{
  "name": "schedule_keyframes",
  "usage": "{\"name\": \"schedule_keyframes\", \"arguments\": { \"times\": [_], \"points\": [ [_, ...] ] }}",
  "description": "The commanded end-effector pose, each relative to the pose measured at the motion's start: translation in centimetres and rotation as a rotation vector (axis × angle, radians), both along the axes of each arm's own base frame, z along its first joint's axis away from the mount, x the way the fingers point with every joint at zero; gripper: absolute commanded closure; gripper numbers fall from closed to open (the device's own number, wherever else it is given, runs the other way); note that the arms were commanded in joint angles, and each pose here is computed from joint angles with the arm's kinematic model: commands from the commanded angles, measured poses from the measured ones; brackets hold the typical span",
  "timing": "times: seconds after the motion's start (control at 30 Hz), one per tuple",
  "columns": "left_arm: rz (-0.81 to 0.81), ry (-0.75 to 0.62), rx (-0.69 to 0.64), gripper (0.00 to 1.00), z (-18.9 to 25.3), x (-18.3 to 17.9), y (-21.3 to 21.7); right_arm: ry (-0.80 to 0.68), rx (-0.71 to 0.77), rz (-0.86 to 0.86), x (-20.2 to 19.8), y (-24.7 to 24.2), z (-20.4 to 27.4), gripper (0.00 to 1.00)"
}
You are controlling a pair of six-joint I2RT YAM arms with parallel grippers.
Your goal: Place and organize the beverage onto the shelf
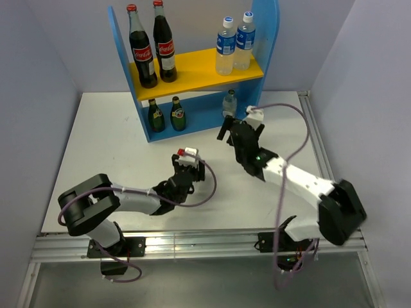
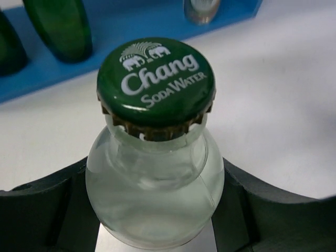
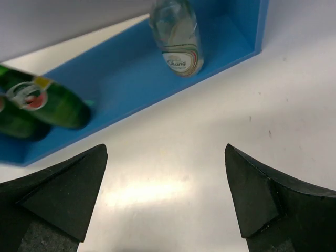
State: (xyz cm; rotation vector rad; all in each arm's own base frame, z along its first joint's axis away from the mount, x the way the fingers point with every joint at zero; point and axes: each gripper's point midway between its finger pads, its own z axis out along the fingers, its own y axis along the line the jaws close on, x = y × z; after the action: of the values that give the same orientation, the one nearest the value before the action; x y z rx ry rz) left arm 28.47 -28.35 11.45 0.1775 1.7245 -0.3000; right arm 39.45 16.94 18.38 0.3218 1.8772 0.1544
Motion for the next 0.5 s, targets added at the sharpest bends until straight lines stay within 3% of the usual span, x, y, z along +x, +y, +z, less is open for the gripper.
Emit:
{"name": "schedule_keyframes", "arguments": {
  "times": [0.0,0.03,0.17,0.37,0.47],
  "points": [
    [0.013,-0.145,-0.186,1.0,8.1,4.0,-2.8,-0.051,0.04,-0.095,-5.0,-2.6,1.7,0.0],
    [0.017,-0.162,-0.189,1.0,8.6,4.8,-3.1,-0.09,0.092,-0.076,-6.8,-2.4,3.2,0.0],
    [0.052,-0.197,-0.179,1.0,9.2,9.5,-5.8,-0.067,0.116,-0.059,-11.7,-4.0,1.9,0.0],
    [0.116,-0.223,-0.196,1.0,7.2,15.9,-7.9,-0.093,0.155,-0.042,-15.1,-6.1,2.6,0.0],
    [0.173,-0.284,-0.24,1.0,9.1,18.9,-8.6,-0.093,0.17,-0.031,-16.0,-6.7,2.4,0.0]
  ]
}}
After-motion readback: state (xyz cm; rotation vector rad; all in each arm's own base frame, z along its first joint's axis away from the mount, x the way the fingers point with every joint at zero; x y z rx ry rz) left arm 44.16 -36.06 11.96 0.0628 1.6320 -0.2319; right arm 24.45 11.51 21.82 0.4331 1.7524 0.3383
